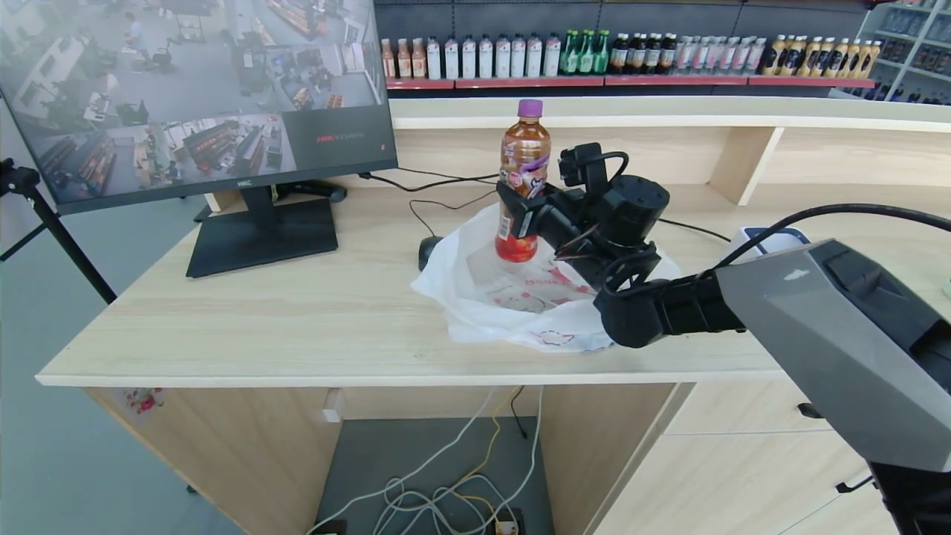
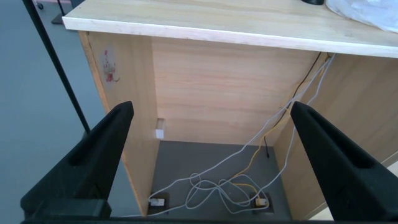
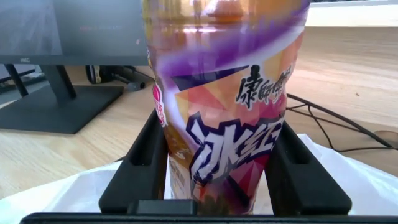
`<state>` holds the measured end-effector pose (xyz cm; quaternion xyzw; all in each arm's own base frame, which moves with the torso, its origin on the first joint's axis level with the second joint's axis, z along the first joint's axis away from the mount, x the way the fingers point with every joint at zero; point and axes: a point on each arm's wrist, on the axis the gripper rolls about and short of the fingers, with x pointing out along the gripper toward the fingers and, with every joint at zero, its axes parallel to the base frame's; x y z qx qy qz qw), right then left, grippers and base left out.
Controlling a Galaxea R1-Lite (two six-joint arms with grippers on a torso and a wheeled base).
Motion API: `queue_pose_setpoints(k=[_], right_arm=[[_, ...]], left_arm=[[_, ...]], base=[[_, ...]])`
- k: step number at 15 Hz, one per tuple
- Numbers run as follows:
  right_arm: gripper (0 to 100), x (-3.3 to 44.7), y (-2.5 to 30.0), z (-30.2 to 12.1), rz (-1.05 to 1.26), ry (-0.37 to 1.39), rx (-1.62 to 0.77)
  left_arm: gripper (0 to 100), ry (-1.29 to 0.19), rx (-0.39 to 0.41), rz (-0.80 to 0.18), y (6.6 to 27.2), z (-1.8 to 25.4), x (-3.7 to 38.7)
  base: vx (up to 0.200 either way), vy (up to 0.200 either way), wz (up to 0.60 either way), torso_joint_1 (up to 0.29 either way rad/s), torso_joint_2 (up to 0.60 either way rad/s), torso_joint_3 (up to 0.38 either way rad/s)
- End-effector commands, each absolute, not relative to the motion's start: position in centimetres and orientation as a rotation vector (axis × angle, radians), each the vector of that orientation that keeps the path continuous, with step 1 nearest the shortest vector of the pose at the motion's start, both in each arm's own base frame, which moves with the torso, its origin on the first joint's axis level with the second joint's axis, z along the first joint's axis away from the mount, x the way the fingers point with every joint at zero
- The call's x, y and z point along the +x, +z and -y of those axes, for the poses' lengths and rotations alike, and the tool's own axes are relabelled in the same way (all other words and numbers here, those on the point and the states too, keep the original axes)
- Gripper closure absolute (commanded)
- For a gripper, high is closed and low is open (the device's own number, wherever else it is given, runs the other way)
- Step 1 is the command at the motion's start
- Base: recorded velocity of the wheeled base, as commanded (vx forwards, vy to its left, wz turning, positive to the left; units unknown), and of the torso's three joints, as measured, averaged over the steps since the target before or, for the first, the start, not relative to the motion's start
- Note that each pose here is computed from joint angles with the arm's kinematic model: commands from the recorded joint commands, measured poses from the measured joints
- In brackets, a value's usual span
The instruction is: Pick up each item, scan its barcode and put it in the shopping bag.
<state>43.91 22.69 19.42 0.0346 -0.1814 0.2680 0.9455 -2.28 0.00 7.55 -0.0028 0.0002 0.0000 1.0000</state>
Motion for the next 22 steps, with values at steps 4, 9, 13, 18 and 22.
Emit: queue_pose_setpoints(k=[4, 9, 13, 18, 22], right_arm=[[100, 44.9, 18.2, -22.6, 0.361, 0.536, 0.065], [100, 45.0, 17.5, -22.9, 0.363, 0.54, 0.063], [100, 44.9, 17.0, -23.2, 0.376, 0.549, 0.067], [100, 44.1, 15.2, -23.5, 0.366, 0.557, 0.061], [100, 43.6, 14.7, -23.3, 0.354, 0.557, 0.057]], left_arm=[[0, 0.0, -0.005, 0.0, 7.5, 0.0, -2.3], [0, 0.0, -0.005, 0.0, 7.5, 0.0, -2.3], [0, 0.0, -0.005, 0.0, 7.5, 0.0, -2.3], [0, 0.0, -0.005, 0.0, 7.5, 0.0, -2.3], [0, 0.0, -0.005, 0.0, 7.5, 0.0, -2.3]], base=[[0.0, 0.0, 0.0, 0.0, 0.0, 0.0], [0.0, 0.0, 0.0, 0.0, 0.0, 0.0], [0.0, 0.0, 0.0, 0.0, 0.0, 0.0], [0.0, 0.0, 0.0, 0.0, 0.0, 0.0], [0.0, 0.0, 0.0, 0.0, 0.0, 0.0]])
